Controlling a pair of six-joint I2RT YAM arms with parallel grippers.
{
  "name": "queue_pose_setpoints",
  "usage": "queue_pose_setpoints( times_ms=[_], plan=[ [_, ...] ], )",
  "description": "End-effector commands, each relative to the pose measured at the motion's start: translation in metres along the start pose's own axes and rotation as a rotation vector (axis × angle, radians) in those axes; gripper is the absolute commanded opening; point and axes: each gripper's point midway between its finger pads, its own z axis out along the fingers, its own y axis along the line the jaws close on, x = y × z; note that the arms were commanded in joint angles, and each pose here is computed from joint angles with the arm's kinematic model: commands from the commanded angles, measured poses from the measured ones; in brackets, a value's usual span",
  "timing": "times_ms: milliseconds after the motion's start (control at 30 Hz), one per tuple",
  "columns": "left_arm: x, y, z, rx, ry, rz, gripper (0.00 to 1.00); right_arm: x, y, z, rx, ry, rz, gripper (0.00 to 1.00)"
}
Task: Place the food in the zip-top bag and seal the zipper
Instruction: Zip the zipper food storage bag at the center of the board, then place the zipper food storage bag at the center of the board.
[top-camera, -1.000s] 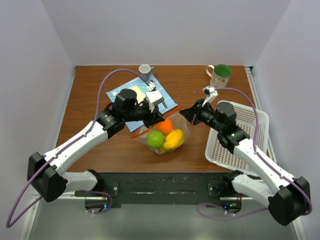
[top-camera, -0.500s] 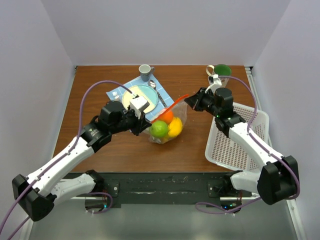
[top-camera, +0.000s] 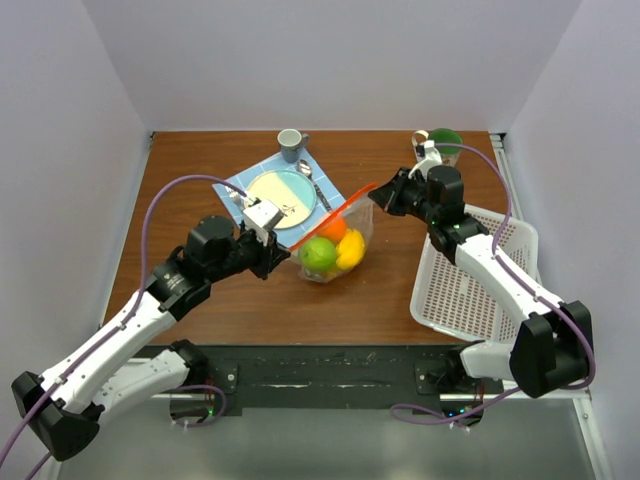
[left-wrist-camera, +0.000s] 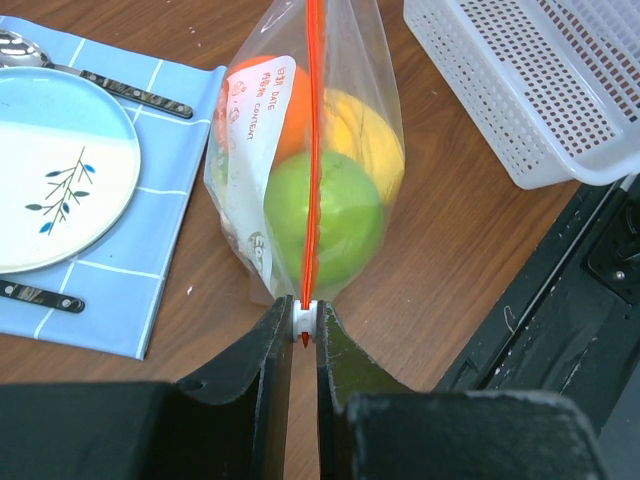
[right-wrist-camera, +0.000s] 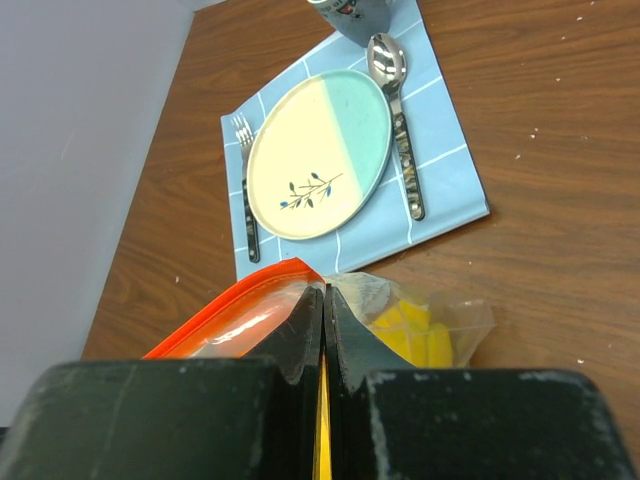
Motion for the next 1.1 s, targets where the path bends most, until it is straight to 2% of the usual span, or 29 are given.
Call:
queue_pose_setpoints(
  times_ms=[0,300,600,767,833,900,967,1000,1067],
  plan=[
    [0.0,0.001,-0.007,-0.013,0.004,-0.02,0.0,-0.057,-0.007,-0.002,0.07,-0.178,-0.026,0.0],
    [-0.035,-0.03,0.016,0.168,-0.083,-0.068,0.03,-0.064,-0.029,-0.009,0.224,-0.162,-0.035,0.0],
    [-0.065,-0.066,0.042,0.351,-0.111,-0.093,0.03,-0.098,-0.048,-0.026,0.387,-0.184,-0.039,0.0],
    [-0.064,-0.057,0.067,0.292,-0.092,-0.205,0.07,-0.107,-0.066,-0.018,0.505,-0.158,-0.028,0.0],
    [-0.059,-0.039,0.083,0.223,-0.069,-0.274,0.09,-0.116,-0.067,-0.015,0.538,-0.164,-0.009,0.0],
    [-0.058,-0.016,0.094,0.156,-0.061,-0.329,0.09,-0.113,-0.077,0.003,0.573,-0.114,0.007,0.0],
    [-0.049,0.002,0.11,0.104,-0.026,-0.385,0.21,-0.098,-0.094,0.023,0.617,-0.052,0.023,0.04],
    [-0.048,0.015,0.113,0.074,-0.028,-0.405,0.27,-0.098,-0.094,0.031,0.605,-0.042,0.029,0.15],
    [-0.049,0.025,0.119,0.051,-0.033,-0.415,0.48,-0.093,-0.098,0.043,0.598,-0.025,0.032,0.25]
  ],
)
